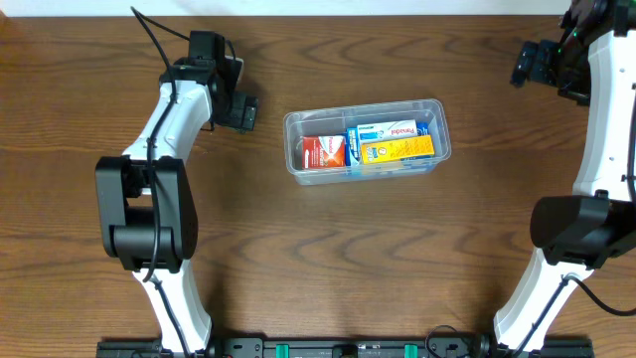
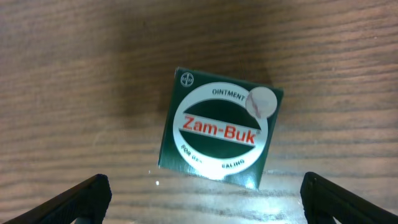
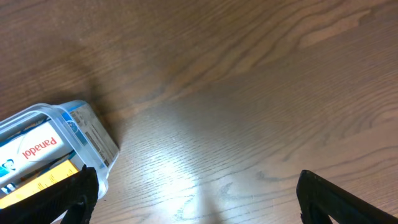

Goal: Pack container
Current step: 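Move the left gripper over the green Zam-Buk tin, then lower the left gripper and grasp the green Zam-Buk tin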

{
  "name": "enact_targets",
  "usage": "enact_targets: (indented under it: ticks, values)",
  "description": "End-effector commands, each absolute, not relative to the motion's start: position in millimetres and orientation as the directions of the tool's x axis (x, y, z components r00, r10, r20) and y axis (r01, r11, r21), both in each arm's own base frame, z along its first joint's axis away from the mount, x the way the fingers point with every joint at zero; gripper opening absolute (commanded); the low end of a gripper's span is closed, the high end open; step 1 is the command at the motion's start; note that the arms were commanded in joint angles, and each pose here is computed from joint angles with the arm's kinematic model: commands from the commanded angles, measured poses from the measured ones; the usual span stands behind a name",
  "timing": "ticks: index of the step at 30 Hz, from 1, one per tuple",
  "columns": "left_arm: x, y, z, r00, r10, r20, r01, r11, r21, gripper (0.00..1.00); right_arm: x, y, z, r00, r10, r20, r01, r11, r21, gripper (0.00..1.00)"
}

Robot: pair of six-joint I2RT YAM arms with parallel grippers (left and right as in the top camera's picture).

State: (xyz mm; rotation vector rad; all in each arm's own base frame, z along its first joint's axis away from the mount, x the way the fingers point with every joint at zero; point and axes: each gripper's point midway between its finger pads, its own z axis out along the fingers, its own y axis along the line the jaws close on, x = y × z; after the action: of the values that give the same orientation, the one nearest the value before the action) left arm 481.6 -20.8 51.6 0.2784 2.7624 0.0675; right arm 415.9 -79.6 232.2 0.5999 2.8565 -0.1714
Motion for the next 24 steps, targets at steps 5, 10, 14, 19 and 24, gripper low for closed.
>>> enact_targets:
  ticks: [5, 10, 14, 19, 24]
  values:
    - [493.5, -28.2, 37.6, -0.889, 0.260, -0.377, 0.252, 0.965, 0.072, 0.98, 416.0, -81.3, 238.1, -0.881, 0.398, -0.254, 0.427, 0.902, -0.066, 0.99]
    - [496.3, -33.5, 29.2, -0.887, 0.260, -0.382, 0.263, 0.964, 0.045, 0.98, 416.0, -81.3, 238.1, -0.881, 0.398, -0.254, 0.427, 0.902, -0.066, 0.99]
    - [494.4, -33.4, 13.1, -0.896, 0.265, -0.356, 0.268, 0.963, 0.041, 0.98, 416.0, -81.3, 238.1, -0.881, 0.398, -0.254, 0.427, 0.902, -0.066, 0.99]
    - [492.5, -33.3, 4.0, -0.903, 0.265, -0.339, 0.269, 0.963, 0.037, 0.98, 416.0, -81.3, 238.1, -0.881, 0.398, -0.254, 0.427, 0.902, -0.066, 0.99]
    - [494.1, -33.4, 2.4, -0.901, 0.268, -0.342, 0.271, 0.962, 0.039, 0.98, 416.0, -81.3, 238.1, -0.881, 0.398, -0.254, 0.427, 0.902, -0.066, 0.99]
